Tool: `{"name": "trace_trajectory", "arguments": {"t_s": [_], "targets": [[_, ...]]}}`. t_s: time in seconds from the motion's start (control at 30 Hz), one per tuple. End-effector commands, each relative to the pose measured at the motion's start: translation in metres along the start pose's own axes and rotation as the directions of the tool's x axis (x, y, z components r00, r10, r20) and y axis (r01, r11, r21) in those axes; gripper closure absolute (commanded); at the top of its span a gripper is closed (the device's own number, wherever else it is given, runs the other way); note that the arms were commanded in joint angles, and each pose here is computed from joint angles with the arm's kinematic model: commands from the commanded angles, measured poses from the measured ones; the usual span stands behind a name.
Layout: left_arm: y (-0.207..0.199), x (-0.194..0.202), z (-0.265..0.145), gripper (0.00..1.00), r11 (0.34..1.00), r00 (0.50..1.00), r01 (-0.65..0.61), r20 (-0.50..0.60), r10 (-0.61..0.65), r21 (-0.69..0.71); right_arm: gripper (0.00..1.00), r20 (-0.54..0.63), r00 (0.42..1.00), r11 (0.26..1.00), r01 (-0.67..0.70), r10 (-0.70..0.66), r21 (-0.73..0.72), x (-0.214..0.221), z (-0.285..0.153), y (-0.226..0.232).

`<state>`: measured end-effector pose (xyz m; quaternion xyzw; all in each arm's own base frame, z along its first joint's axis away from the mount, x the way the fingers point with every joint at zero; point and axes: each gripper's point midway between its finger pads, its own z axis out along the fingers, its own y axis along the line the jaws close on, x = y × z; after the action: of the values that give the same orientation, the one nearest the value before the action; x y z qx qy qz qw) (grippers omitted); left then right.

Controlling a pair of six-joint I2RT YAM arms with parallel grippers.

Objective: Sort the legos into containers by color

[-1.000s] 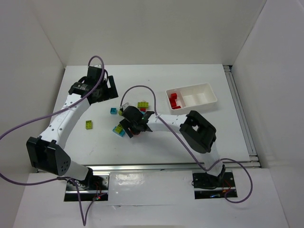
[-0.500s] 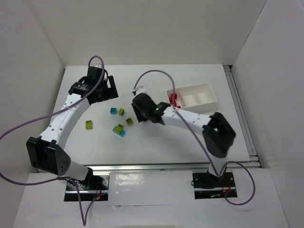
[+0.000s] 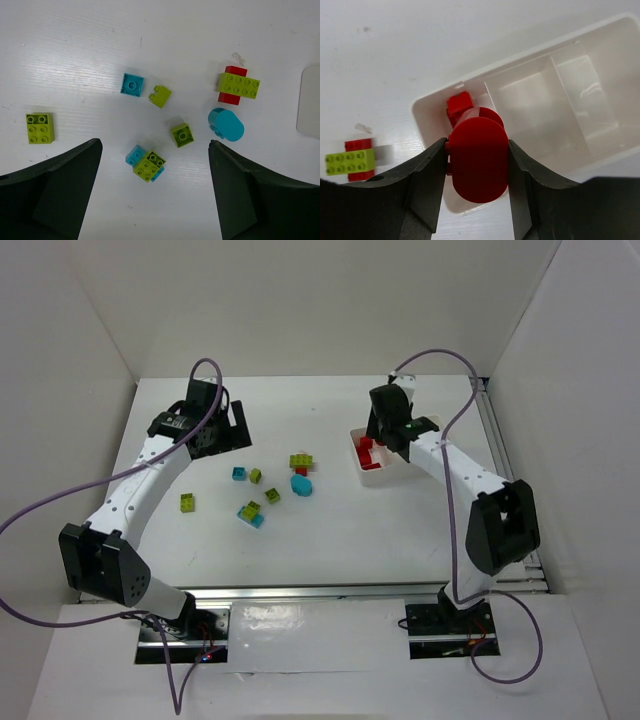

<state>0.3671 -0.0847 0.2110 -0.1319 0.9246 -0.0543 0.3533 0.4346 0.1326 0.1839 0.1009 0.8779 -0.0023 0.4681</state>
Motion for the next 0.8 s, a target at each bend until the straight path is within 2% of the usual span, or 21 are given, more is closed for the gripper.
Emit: {"name": "trace_trajectory", "arguments": {"t_s": [0.0,0.13,0.33,0.37,0.4,0.43,0.47,0.53,0.57,0.6,0.73,0.77], "targets": [[-0.008,-0.016,-0.006,0.03,0.999,0.999,-0.006,0.041,0.004,0.039,0.57,-0.047,0.999,1.0,0.001,-0.001,0.005,0.01,0.016,0.001],[-0.006,-0.016,-0.006,0.01,1.0,0.999,-0.006,0.045,0.004,0.031,0.35,-0.057,0.998,1.0,0.001,0.0,0.017,0.006,0.024,0.001],[0.007,-0.018,-0.006,0.01,1.0,0.999,0.01,0.052,-0.01,-0.01,0.33,-0.011,1.0,1.0,0.011,-0.011,-0.024,-0.01,0.003,0.011],[0.007,-0.018,-0.006,0.01,1.0,0.999,0.01,0.052,-0.01,-0.01,0.33,-0.005,1.0,0.998,0.027,-0.027,-0.058,-0.007,-0.006,0.026],[0.009,-0.019,-0.006,0.01,1.0,0.998,0.011,0.057,-0.01,-0.02,0.41,0.003,0.999,0.996,0.045,-0.045,-0.08,-0.007,-0.013,0.034],[0.009,-0.019,-0.006,0.01,1.0,0.998,0.011,0.057,-0.01,-0.02,0.43,0.009,0.998,0.992,0.071,-0.07,-0.105,-0.004,-0.024,0.041],[0.016,-0.017,-0.007,0.01,0.999,0.998,0.017,0.055,-0.014,-0.039,0.45,0.019,0.995,0.97,0.1,-0.098,-0.22,0.005,-0.039,0.076],[0.021,-0.02,-0.007,0.01,0.998,0.998,0.034,0.063,-0.031,-0.056,0.45,0.007,0.987,0.933,0.152,-0.159,-0.327,0.024,-0.057,0.108],[0.022,-0.022,-0.01,0.01,0.997,0.997,0.037,0.076,-0.032,-0.06,0.45,-0.018,0.977,0.898,0.186,-0.21,-0.399,0.047,-0.066,0.135],[0.022,-0.022,-0.01,0.01,0.997,0.997,0.037,0.076,-0.032,-0.061,0.43,-0.039,0.969,0.888,0.208,-0.245,-0.41,0.06,-0.068,0.144],[0.024,-0.024,-0.013,0.01,0.997,0.996,0.046,0.083,-0.042,-0.054,0.29,-0.109,0.91,0.829,0.31,-0.401,-0.464,0.122,-0.059,0.175],[0.027,-0.027,-0.016,0.01,0.997,0.994,0.055,0.093,-0.049,-0.056,0.18,-0.105,0.905,0.818,0.317,-0.412,-0.479,0.122,-0.057,0.182]]}}
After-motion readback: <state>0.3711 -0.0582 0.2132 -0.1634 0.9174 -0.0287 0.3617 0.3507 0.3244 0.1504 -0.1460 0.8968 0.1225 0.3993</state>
